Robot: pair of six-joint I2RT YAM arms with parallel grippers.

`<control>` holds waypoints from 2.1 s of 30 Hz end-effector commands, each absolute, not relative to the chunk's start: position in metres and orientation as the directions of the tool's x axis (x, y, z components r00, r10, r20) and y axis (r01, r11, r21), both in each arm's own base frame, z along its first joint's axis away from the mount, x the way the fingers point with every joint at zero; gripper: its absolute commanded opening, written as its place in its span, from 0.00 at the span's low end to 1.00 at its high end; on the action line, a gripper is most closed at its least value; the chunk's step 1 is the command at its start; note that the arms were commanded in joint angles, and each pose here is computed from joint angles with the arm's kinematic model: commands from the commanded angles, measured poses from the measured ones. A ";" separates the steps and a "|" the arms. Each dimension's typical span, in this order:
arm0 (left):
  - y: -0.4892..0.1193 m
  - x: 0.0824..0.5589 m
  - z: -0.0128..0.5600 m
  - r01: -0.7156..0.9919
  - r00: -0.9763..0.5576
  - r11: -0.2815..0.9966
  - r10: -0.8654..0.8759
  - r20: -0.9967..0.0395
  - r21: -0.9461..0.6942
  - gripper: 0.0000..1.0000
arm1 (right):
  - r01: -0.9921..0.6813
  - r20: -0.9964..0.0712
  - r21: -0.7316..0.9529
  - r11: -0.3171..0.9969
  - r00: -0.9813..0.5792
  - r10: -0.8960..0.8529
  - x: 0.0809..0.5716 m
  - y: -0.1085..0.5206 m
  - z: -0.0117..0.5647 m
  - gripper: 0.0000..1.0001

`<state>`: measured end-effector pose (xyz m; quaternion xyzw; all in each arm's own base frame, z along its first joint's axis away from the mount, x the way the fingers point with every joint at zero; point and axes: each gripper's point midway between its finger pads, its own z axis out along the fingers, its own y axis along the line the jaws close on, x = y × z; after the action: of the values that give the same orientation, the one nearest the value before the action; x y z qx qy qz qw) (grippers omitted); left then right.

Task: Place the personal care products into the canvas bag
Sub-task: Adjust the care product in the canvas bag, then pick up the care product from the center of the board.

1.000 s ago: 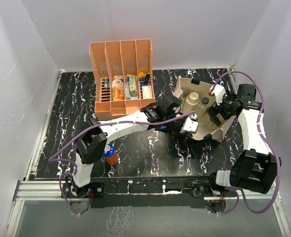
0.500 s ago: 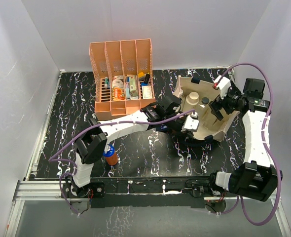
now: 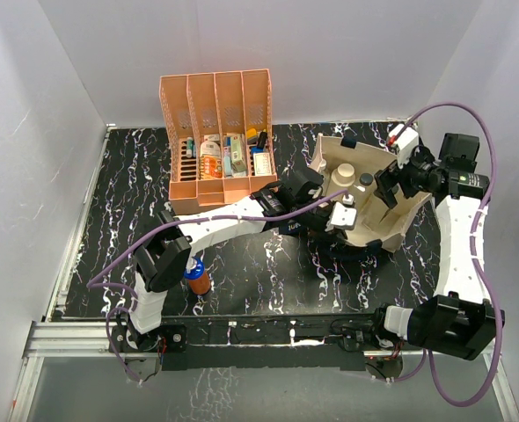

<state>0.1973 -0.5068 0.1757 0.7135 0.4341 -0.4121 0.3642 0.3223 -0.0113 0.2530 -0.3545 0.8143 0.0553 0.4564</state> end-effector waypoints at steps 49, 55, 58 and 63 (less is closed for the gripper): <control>-0.174 0.201 0.233 0.904 -0.326 0.424 0.766 -0.554 0.055 0.85 | -0.576 -0.916 -0.091 0.812 -0.271 -0.295 0.322 0.063 0.321 0.94; -0.141 0.181 0.217 0.882 -0.415 0.472 0.769 -0.486 -0.007 0.85 | -0.583 -0.922 -0.105 0.806 -0.247 -0.299 0.327 0.070 0.331 0.94; -0.135 0.171 0.215 0.886 -0.428 0.461 0.768 -0.476 -0.053 0.85 | -0.584 -0.922 -0.097 0.806 -0.253 -0.294 0.328 0.072 0.328 0.94; -0.134 0.148 0.204 0.911 -0.404 0.392 0.792 -0.458 -0.126 0.86 | -0.589 -0.920 -0.090 0.803 -0.260 -0.294 0.330 0.076 0.320 0.94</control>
<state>0.1795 -0.1361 0.2120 0.5054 0.8255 -0.1390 0.2093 0.3199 0.0733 0.3017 -0.2803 0.8027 0.1479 0.5052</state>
